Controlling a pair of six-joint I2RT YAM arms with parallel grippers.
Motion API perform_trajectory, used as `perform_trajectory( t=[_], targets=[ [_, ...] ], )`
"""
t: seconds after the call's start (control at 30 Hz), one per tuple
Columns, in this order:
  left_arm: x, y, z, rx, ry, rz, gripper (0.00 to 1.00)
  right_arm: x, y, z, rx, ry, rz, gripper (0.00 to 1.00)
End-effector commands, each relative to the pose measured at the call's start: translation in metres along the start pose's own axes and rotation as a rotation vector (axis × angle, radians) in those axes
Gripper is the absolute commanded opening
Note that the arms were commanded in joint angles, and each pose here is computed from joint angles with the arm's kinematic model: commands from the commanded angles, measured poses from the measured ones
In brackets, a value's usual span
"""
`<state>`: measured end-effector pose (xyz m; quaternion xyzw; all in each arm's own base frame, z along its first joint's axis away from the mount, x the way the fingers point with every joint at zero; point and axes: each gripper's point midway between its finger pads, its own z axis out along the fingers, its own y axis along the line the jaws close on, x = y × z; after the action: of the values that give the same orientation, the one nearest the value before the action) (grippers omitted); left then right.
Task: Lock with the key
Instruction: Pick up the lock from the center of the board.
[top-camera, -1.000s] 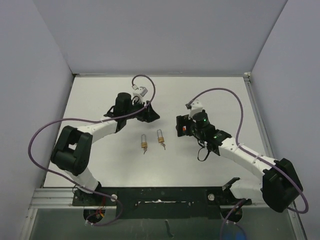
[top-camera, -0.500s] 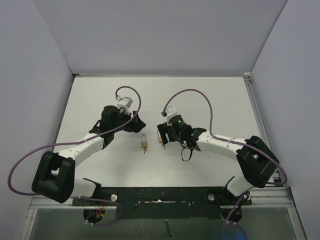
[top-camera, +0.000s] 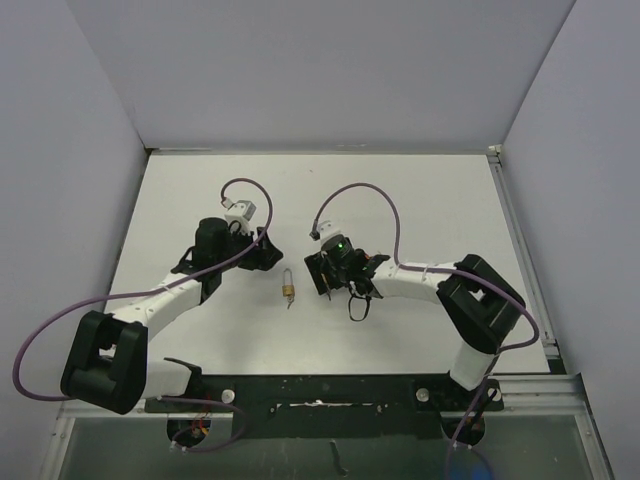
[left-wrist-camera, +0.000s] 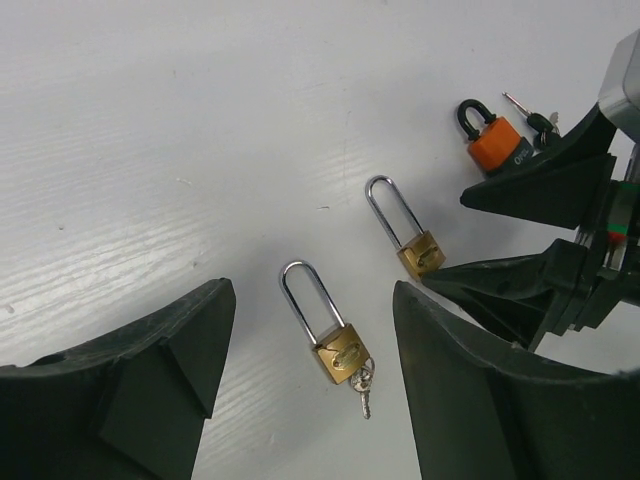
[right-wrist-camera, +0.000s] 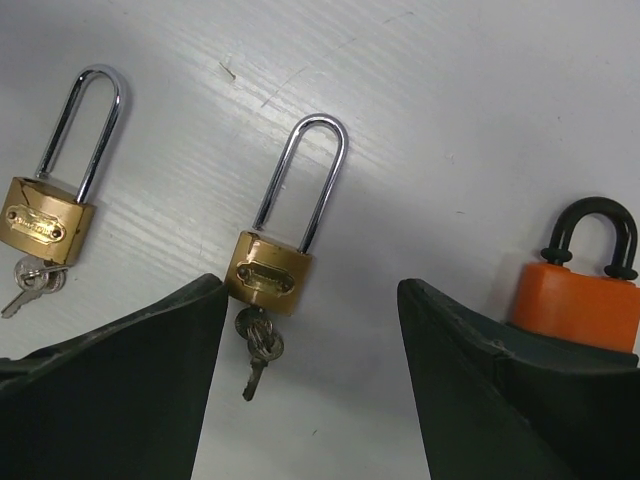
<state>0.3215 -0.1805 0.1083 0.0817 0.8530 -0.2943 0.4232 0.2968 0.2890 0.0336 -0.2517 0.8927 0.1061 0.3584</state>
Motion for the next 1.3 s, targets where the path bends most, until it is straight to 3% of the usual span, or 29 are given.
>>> perform_trajectory(
  t=[0.0,0.73,1.1,1.27],
  targets=[
    [-0.022,-0.008,-0.004,0.036,-0.078,0.029,0.63,-0.033,0.008,0.004,-0.014,-0.088,0.03,0.68],
    [-0.017,-0.003,0.002,0.042,-0.07,0.007,0.63,0.004,0.023,0.021,0.049,0.037,-0.038,0.65],
    [-0.017,-0.002,0.0,0.043,-0.076,0.003,0.63,0.019,0.009,0.015,0.105,0.062,-0.013,0.63],
    [-0.018,-0.003,0.0,0.046,-0.08,0.003,0.63,0.021,0.001,0.011,0.11,0.06,0.004,0.57]
  ],
)
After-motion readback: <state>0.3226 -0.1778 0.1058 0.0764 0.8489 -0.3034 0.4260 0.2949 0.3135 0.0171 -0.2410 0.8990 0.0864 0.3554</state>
